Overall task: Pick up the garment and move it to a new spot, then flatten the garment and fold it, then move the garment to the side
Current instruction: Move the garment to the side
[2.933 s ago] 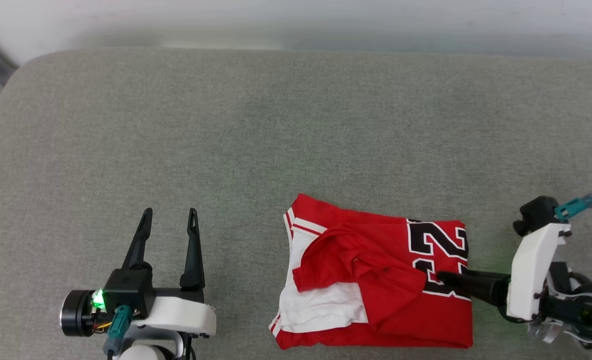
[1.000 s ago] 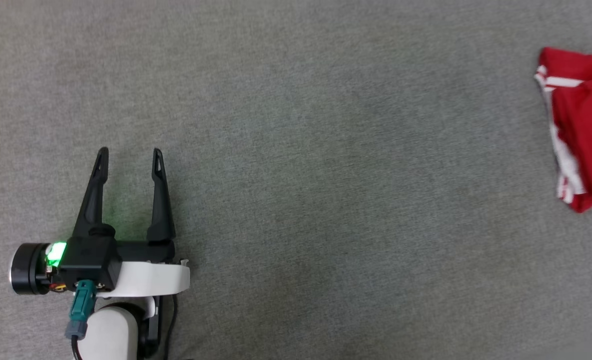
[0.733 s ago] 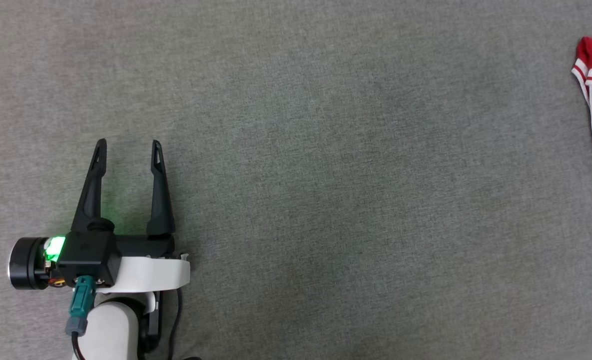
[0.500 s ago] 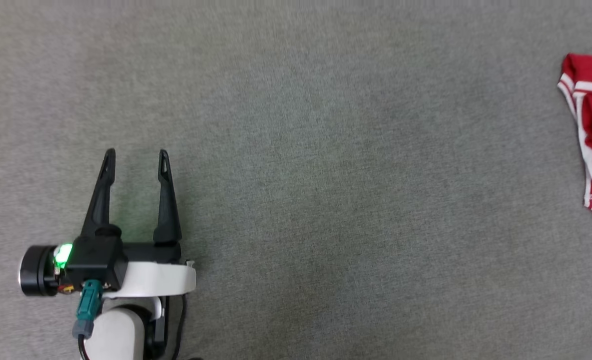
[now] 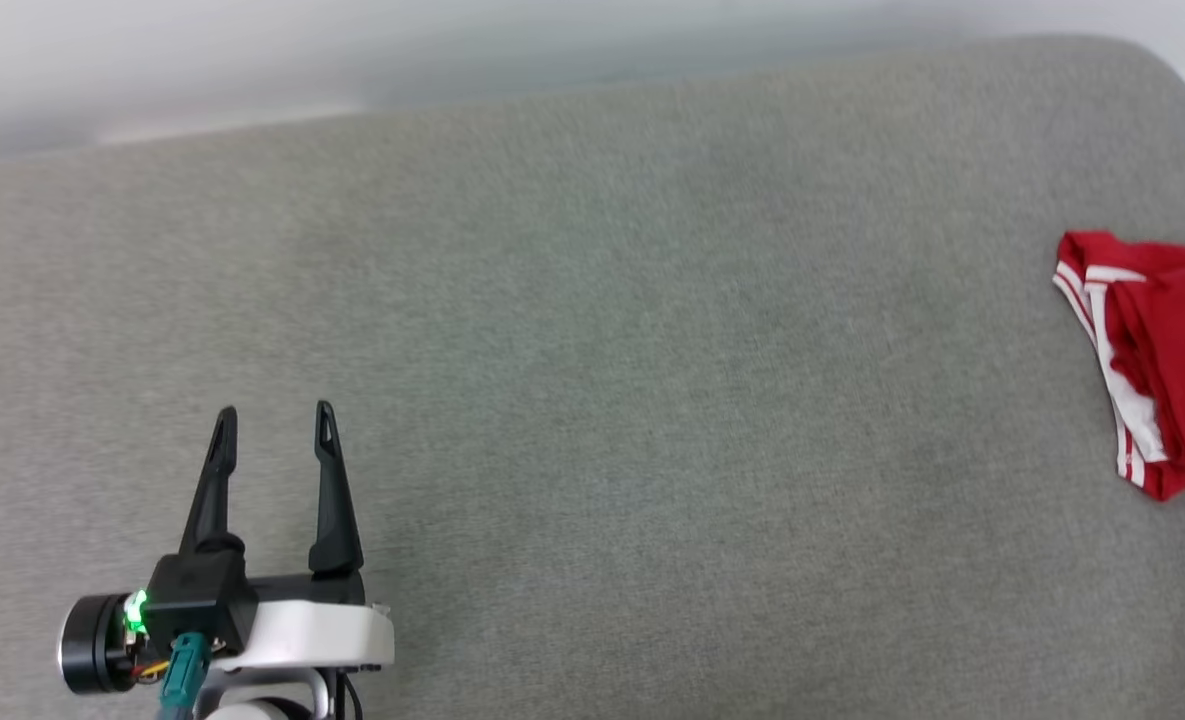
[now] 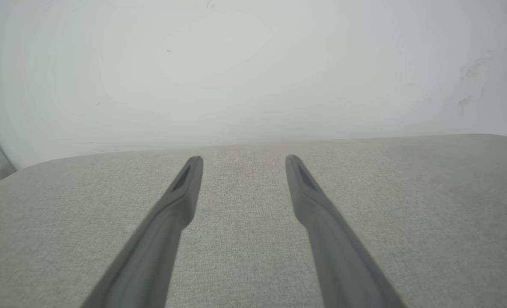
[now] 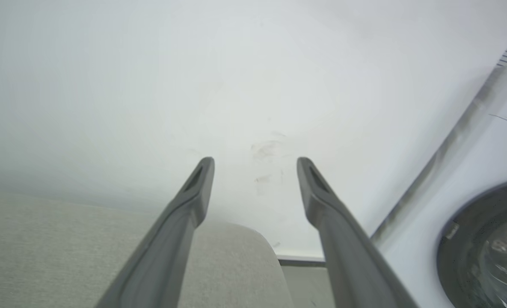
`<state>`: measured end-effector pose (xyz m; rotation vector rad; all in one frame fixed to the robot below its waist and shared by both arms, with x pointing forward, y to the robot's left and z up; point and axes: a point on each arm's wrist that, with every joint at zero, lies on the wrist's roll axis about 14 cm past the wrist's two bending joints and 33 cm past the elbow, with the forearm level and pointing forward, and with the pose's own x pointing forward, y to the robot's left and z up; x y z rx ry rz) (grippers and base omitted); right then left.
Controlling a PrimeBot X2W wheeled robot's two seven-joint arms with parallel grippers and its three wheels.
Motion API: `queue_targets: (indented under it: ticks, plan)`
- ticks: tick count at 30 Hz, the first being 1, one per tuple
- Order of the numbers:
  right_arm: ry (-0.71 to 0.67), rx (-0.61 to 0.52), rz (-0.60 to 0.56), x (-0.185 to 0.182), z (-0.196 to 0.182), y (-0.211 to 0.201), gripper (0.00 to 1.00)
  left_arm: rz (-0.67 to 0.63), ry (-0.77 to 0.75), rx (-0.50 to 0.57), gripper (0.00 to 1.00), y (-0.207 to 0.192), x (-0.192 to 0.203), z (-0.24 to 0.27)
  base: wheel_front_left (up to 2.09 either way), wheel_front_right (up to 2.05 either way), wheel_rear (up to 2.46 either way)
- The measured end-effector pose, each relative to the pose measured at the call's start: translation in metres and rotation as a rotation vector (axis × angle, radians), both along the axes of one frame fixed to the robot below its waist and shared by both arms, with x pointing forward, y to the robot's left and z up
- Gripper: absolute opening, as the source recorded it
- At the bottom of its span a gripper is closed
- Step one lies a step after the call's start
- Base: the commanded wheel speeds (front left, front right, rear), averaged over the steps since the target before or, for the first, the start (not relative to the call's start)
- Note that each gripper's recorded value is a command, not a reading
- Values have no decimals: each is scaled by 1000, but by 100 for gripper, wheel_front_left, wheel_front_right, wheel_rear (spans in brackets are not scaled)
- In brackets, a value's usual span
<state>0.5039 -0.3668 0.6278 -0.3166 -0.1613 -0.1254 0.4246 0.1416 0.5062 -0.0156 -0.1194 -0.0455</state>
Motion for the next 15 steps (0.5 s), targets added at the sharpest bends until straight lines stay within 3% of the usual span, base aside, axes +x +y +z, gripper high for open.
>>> queue_targets:
  ticks: [5, 7, 15]
  plan:
    - [-149, 34, 118, -11, 23, 56, 100, 35, -24, -8, 100, 12, -13, 12, 0, 0, 0]
    - [-222, 77, 191, -27, 25, 100, 100, 55, -33, -6, 100, 19, -22, 17, 0, 0, 0]
    - [-176, 237, 272, -78, -23, 165, 100, 87, -58, -7, 100, 31, -42, 29, 0, 0, 0]
